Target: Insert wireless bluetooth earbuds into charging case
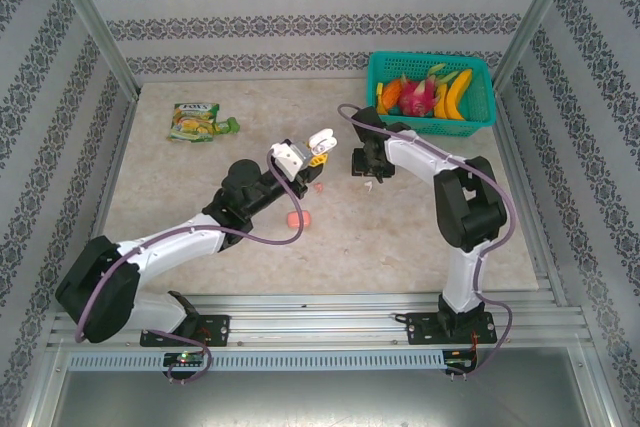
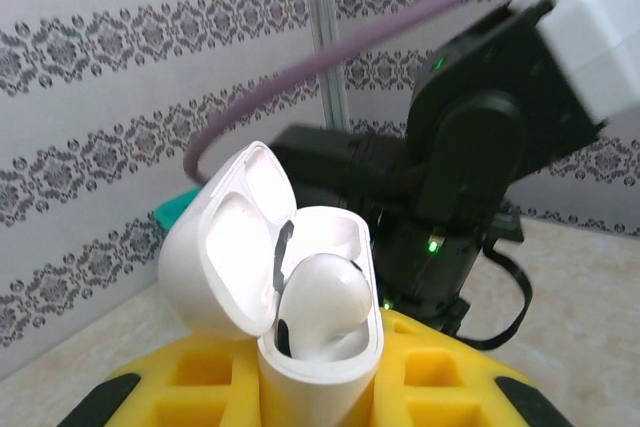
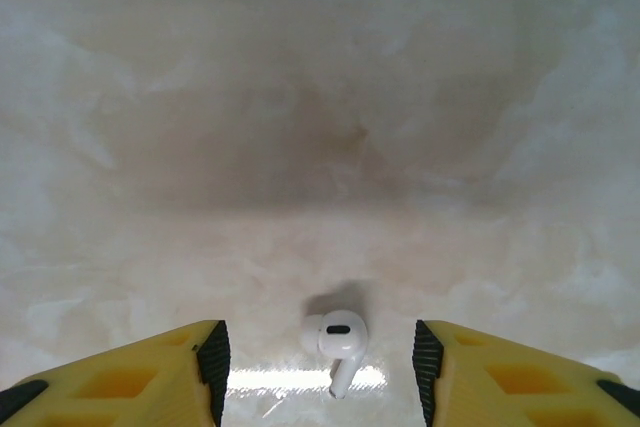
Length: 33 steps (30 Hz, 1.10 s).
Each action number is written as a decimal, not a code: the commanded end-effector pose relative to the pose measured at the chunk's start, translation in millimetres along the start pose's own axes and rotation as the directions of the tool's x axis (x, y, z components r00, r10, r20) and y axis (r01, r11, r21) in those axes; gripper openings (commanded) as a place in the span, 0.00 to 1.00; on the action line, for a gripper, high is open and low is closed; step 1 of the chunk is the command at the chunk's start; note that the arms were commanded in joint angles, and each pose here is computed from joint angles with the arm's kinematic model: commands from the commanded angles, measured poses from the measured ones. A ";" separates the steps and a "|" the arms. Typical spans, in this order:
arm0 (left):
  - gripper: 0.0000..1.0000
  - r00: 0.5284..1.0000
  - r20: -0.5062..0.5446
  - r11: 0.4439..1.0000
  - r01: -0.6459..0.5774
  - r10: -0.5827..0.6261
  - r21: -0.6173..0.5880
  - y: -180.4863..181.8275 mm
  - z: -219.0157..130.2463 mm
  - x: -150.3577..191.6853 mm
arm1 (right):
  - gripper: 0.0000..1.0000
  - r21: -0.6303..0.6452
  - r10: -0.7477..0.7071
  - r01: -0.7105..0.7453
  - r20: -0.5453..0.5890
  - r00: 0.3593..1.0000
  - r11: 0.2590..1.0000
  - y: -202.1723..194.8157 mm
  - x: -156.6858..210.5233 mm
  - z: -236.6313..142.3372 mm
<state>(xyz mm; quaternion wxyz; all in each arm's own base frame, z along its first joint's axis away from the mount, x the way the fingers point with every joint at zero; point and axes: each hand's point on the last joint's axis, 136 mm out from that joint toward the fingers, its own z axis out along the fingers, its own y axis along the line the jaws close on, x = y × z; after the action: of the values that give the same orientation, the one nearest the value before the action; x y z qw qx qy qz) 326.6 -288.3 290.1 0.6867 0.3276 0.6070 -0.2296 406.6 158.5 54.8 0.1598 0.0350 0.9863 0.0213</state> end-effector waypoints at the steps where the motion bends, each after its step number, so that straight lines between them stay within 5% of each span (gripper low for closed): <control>1: 0.00 0.995 0.093 0.999 -0.047 0.046 0.004 5.4 -7.4 -33.0 | 0.52 0.042 -0.057 0.059 -0.033 0.998 0.997 -0.2 3.0 4.0; 33: 0.00 0.994 0.101 0.999 -0.031 0.029 0.022 4.0 -8.9 -37.4 | 0.43 0.149 0.020 -0.010 -0.064 0.998 0.989 -11.0 19.5 36.9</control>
<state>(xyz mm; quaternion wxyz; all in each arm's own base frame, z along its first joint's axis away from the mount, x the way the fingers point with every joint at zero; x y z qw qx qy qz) 319.6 -285.5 304.3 0.6966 0.3359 0.5884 -0.2360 404.2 156.5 20.0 0.1311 0.0450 0.9899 -0.0279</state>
